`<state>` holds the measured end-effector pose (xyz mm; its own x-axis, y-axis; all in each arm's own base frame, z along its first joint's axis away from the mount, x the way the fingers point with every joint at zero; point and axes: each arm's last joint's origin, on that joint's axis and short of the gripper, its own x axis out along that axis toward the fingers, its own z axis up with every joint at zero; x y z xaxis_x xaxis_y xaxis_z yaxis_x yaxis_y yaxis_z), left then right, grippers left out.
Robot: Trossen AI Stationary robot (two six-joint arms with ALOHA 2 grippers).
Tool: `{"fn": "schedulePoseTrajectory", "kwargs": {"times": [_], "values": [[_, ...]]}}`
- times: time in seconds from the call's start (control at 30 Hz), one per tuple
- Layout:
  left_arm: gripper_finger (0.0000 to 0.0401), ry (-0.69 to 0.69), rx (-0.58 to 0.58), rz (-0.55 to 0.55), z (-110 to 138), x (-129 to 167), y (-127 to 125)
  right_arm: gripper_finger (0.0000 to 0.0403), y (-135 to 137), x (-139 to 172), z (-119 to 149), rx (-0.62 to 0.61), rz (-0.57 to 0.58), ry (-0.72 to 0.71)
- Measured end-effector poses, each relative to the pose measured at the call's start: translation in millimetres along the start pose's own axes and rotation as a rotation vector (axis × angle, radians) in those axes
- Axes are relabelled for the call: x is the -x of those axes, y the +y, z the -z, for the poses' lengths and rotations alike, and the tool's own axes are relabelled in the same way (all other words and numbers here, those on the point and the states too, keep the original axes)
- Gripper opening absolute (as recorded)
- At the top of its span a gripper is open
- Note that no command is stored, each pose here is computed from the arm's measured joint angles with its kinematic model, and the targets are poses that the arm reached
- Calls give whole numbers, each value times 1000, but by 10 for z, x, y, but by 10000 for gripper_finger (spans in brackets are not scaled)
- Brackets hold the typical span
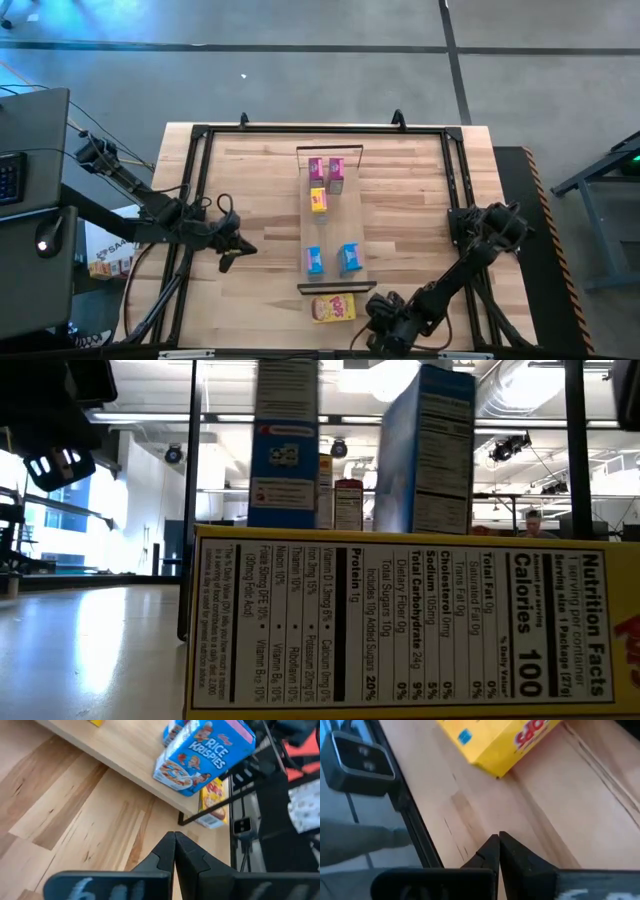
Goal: Stack cereal on shelf
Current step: Put the yellow cereal box on the shelf aligned with the other yellow cereal box
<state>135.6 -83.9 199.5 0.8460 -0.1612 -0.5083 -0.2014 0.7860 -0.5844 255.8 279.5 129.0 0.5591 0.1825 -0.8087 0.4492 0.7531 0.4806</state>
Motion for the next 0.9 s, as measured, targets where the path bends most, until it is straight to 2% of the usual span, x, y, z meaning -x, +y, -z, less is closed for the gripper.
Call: {"fn": "schedulePoseTrajectory", "kwargs": {"times": [0.17,0.3,0.4,0.47,0.5,0.6,0.73,0.8,0.9], "values": [[0,22,-74,22,5,0,-9,0,0,-9,-30,-80,-3,-4],[0,13,-75,15,2,0,-7,0,30,-15,-58,-161,-35,-8],[0,-20,-57,-8,-8,0,-1,0,25,-12,-75,-439,-34,-56],[0,-41,-51,-22,-15,0,2,0,32,6,-59,-628,-61,-156],[0,-47,-50,-26,-17,0,3,0,48,16,-53,-652,-87,-202],[0,-56,-51,-32,-19,1,5,0,83,29,-74,-672,-128,-240],[0,-83,-61,-45,-29,1,5,0,-3,2,-149,-645,-57,-293],[0,-94,-60,-50,-34,2,4,0,-44,-7,-141,-626,-9,-249],[0,-107,-48,-33,-47,2,-13,0,-26,17,-52,-601,-11,-211]]}}
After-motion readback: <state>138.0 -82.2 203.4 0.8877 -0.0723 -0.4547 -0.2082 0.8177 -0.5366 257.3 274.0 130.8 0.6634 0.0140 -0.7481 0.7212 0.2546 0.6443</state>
